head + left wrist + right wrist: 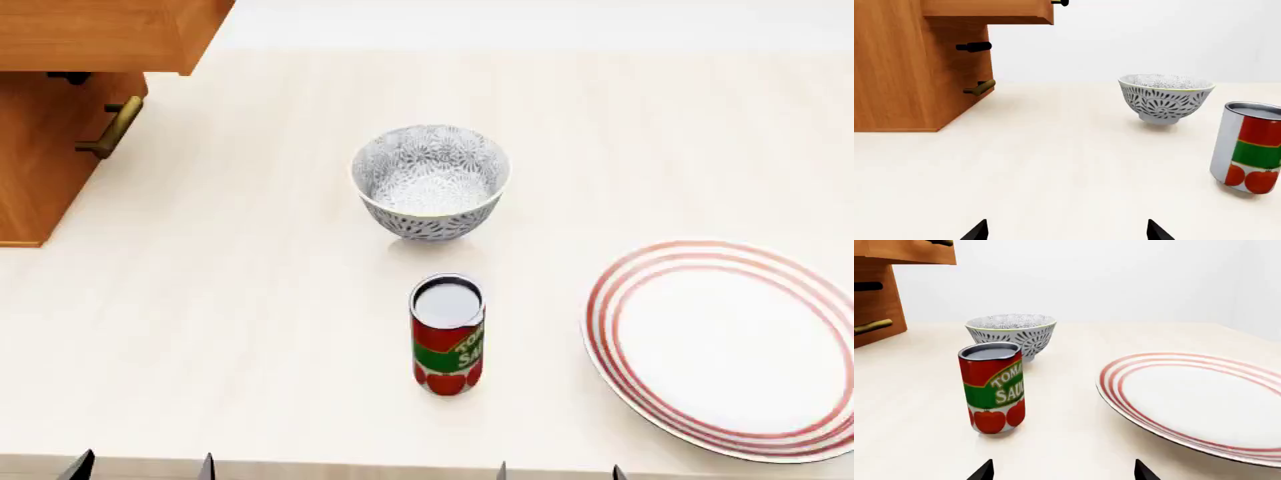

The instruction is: Put the bowl on the plate.

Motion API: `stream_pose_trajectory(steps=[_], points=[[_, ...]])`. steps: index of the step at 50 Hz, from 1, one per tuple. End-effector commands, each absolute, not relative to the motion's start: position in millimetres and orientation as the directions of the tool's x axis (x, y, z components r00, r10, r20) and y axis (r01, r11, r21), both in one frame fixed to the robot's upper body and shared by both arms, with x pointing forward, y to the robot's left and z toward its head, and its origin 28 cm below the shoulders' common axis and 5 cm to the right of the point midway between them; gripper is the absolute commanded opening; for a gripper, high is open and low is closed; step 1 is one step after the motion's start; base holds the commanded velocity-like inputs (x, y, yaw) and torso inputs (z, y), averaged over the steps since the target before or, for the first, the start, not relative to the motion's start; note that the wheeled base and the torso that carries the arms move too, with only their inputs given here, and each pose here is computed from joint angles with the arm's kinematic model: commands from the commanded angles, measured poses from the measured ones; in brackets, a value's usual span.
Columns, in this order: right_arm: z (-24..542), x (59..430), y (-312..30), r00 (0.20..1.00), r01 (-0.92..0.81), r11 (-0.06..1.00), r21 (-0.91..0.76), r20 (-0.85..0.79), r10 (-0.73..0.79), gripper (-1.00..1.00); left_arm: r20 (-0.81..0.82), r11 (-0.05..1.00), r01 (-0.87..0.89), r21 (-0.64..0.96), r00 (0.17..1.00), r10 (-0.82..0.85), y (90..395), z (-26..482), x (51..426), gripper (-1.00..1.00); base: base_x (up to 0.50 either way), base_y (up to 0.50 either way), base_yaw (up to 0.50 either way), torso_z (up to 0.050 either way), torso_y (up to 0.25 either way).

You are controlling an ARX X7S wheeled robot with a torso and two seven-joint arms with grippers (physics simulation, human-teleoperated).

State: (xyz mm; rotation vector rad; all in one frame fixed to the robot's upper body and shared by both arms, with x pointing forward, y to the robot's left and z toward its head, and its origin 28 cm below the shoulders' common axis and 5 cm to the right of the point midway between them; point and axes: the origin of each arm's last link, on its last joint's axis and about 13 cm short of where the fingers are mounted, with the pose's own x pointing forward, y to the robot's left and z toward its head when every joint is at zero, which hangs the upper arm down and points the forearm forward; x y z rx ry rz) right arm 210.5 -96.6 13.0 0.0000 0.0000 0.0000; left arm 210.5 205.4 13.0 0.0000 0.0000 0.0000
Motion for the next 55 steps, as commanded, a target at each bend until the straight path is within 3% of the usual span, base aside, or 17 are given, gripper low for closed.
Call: stream_pose_trajectory(steps=[1,55], points=[[13.5,210.9,-95.9,1.0,0.001,1.0,0.0,-0.004,-0.001,1.0,0.009,1.0,0.005,0.005,1.0,-0.005,205.1,13.0,210.1,1.0,0.0,0.0,0.0,0.0,0.0],[63.0,218.8,-125.7,0.999,0.039,0.997,-0.059,0.024,-0.037,1.0,0.092,1.0,-0.022,-0.013,0.995,0.023,214.2,35.2,221.3,1.0,0.0,0.0,0.0,0.0,0.0]])
